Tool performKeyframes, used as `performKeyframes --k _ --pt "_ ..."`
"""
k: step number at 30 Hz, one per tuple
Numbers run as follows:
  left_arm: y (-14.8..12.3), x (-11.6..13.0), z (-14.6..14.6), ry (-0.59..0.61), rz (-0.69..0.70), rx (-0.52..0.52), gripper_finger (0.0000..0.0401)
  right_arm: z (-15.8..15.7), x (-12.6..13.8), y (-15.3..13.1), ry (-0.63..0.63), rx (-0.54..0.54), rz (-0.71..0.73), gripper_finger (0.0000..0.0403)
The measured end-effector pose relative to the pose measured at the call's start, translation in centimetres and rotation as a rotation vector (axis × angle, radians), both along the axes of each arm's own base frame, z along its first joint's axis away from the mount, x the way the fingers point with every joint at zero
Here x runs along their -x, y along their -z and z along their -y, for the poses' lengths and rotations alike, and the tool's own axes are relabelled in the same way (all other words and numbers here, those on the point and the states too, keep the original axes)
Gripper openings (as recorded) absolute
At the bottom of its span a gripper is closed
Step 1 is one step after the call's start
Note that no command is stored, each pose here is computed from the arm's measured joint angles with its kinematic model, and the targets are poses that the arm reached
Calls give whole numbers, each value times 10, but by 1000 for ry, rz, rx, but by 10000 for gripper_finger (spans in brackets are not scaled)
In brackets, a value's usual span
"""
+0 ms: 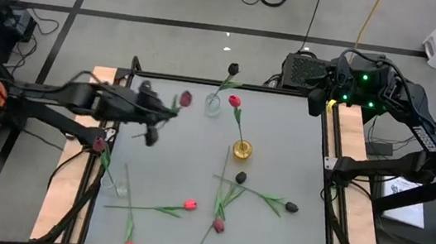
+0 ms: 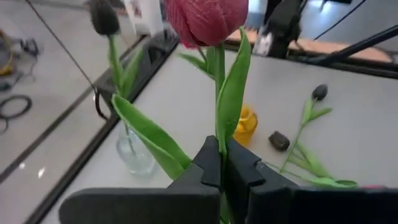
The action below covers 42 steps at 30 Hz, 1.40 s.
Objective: Sort flowers into vase by color
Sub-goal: Put the left red tulip into the bottom transparent vase
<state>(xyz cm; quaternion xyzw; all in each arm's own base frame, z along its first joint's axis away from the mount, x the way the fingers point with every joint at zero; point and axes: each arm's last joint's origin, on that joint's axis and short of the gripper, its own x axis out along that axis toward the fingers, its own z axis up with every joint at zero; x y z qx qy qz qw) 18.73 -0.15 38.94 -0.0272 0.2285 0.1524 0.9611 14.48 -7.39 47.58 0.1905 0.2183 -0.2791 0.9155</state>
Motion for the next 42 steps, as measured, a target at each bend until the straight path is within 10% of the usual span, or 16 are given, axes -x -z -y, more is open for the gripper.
performKeyframes --k 13,26,42 --pt "-37 49 0 140 269 -84 1 0 0 0 0 0 0 187" --pt "-54 85 1 200 467 50 1 0 0 0 0 0 0 187" --pt "-69 104 14 686 591 373 1 0 0 0 0 -1 0 187"
